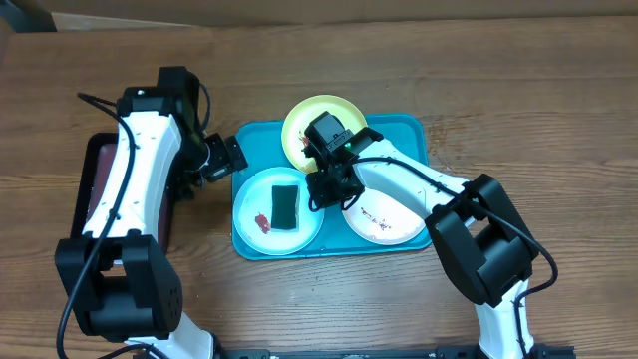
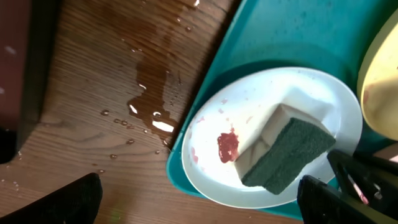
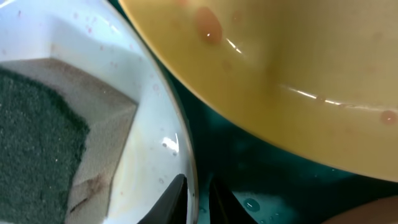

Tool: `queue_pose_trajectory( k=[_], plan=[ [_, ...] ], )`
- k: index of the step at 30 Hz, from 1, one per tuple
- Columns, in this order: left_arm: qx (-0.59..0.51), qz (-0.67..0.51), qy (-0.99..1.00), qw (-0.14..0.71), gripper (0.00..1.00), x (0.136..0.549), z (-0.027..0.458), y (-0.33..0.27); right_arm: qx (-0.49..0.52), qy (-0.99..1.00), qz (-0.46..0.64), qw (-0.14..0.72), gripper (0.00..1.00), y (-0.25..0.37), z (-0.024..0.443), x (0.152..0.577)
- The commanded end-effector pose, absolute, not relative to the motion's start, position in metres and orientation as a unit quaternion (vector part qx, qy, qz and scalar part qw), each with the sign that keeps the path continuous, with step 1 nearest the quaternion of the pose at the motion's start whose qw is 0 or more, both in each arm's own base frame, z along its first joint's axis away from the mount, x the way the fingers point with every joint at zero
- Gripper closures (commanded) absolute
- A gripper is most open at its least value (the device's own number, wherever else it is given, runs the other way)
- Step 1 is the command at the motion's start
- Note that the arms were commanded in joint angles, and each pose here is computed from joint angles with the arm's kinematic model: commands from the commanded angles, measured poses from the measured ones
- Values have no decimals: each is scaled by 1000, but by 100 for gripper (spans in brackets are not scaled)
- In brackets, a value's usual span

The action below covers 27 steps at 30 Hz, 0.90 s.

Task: Clean dirty plates on tray and stack at the side
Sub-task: 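Grip the light-blue plate rim with the right gripper to hold it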

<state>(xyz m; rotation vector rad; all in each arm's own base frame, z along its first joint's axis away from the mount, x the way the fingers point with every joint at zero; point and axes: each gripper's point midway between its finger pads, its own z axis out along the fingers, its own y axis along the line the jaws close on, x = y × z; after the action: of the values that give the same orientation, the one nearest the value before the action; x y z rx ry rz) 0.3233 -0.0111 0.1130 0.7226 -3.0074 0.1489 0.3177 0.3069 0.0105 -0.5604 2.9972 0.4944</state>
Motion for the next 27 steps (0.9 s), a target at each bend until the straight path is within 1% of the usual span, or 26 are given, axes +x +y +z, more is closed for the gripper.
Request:
queue_pose_trajectory(
  k=[1, 3, 4, 5, 8, 18, 24, 27],
  plan=[
    [202, 73, -977, 24, 0, 322, 112, -21, -166, 973, 159, 9, 87, 308, -2, 313],
    [201, 73, -977, 24, 0, 321, 112, -21, -159, 975, 156, 4, 88, 307, -6, 312],
    [200, 72, -977, 24, 0, 321, 112, -21, -154, 976, 156, 2, 92, 307, -7, 312],
    [197, 73, -977, 24, 0, 321, 112, -21, -150, 976, 156, 1, 94, 307, -8, 312],
    [192, 74, -978, 24, 0, 322, 112, -22, -125, 979, 159, 1, 96, 309, -7, 314],
    [191, 75, -979, 18, 0, 324, 112, -23, -3, 982, 181, -58, 96, 315, -4, 298],
    [191, 78, -978, 19, 0, 324, 112, -24, 9, 981, 186, -60, 96, 317, -3, 299],
    [185, 87, -979, 20, 1, 324, 113, -29, 32, 980, 185, -65, 96, 318, -3, 299]
  ],
)
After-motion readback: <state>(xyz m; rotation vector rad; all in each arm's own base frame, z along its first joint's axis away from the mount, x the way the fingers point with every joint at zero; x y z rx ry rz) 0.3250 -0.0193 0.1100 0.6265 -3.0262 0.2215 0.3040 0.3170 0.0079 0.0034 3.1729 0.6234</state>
